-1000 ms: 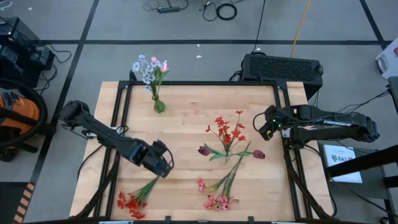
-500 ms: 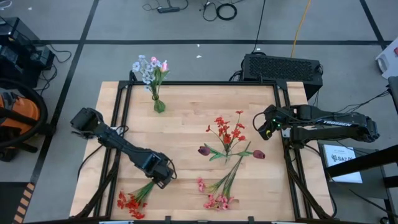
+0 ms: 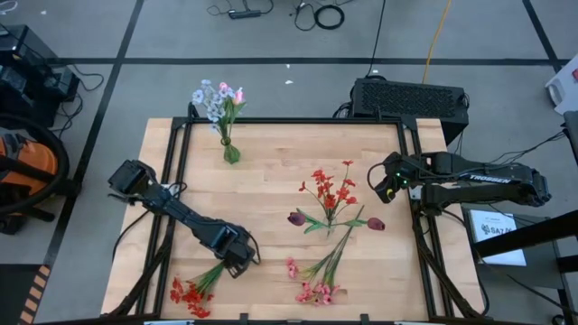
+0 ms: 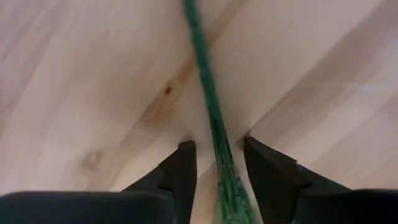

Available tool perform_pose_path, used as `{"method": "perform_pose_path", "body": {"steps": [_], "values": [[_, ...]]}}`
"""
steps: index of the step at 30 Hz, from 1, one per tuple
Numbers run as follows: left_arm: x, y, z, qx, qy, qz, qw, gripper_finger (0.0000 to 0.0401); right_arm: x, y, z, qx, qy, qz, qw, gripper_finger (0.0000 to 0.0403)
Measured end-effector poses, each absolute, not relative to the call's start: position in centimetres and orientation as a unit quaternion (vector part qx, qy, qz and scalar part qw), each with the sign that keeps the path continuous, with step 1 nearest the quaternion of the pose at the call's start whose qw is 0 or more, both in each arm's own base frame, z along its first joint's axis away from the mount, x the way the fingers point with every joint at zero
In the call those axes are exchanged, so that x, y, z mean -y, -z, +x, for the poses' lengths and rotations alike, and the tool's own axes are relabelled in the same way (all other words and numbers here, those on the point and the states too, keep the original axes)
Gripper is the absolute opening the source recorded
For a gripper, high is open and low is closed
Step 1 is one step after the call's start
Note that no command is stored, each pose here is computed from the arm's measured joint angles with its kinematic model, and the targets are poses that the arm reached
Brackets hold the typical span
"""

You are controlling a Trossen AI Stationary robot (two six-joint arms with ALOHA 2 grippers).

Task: Sort flowers into vase by color
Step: Put the orange flower into the transparent vase

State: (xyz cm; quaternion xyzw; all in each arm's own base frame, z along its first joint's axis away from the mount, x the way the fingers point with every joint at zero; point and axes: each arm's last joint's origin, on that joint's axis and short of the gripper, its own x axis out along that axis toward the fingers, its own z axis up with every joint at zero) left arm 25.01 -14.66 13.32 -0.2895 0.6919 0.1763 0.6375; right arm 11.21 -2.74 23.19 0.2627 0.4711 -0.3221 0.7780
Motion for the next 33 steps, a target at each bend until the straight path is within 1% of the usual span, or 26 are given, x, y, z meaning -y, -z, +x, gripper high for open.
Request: {"method": "perform_pose_path", "body": {"steps": [3, 5, 7, 8, 10, 13, 16, 19, 23, 26, 31, 33], "values": [[14.4, -13.3, 25.1, -0.697, -0.138, -0.245, 0.660, 0.0096, 2.7, -23.2, 11.2, -0.471, 0.322, 0.263, 0.778, 0.0098], [14.1, -13.3, 25.3, -0.698, -0.112, -0.212, 0.674, 0.0056, 2.7, -23.2, 11.2, -0.471, 0.322, 0.263, 0.778, 0.0098], [13.8, -13.3, 25.5, -0.700, -0.069, -0.168, 0.691, 0.0019, 2.7, -23.2, 11.2, -0.471, 0.322, 0.263, 0.778, 0.0098], [13.7, -13.3, 25.7, -0.701, -0.041, -0.140, 0.698, 0.0013, 2.7, -23.2, 11.2, -0.470, 0.322, 0.263, 0.778, 0.0098], [13.4, -13.5, 26.1, -0.698, 0.033, -0.066, 0.712, 0.0013, 2.8, -23.2, 11.2, -0.470, 0.322, 0.263, 0.779, 0.0098], [12.8, -13.8, 26.8, -0.678, 0.138, 0.047, 0.720, 0.0013, 2.8, -23.2, 11.3, -0.468, 0.322, 0.263, 0.780, 0.0098], [12.0, -14.3, 28.0, -0.640, 0.196, 0.147, 0.728, 0.0012, 2.8, -23.2, 11.4, -0.464, 0.321, 0.264, 0.782, 0.0098], [11.3, -15.2, 29.3, -0.598, 0.224, 0.243, 0.730, 0.0012, 2.8, -23.3, 11.4, -0.461, 0.320, 0.265, 0.784, 0.0098], [10.5, -16.5, 30.7, -0.548, 0.285, 0.346, 0.706, 0.0011, 2.8, -23.3, 11.6, -0.451, 0.324, 0.273, 0.786, 0.0098], [10.0, -16.9, 31.1, -0.516, 0.331, 0.410, 0.675, 0.0011, 2.9, -23.4, 11.7, -0.437, 0.331, 0.290, 0.785, 0.0098], [10.5, -16.7, 30.7, -0.465, 0.412, 0.508, 0.596, 0.0011, 2.9, -23.5, 11.9, -0.424, 0.337, 0.305, 0.784, 0.0098], [11.3, -16.5, 30.5, -0.447, 0.423, 0.566, 0.548, 0.0013, 2.9, -23.5, 11.9, -0.420, 0.343, 0.305, 0.783, 0.0098]]}}
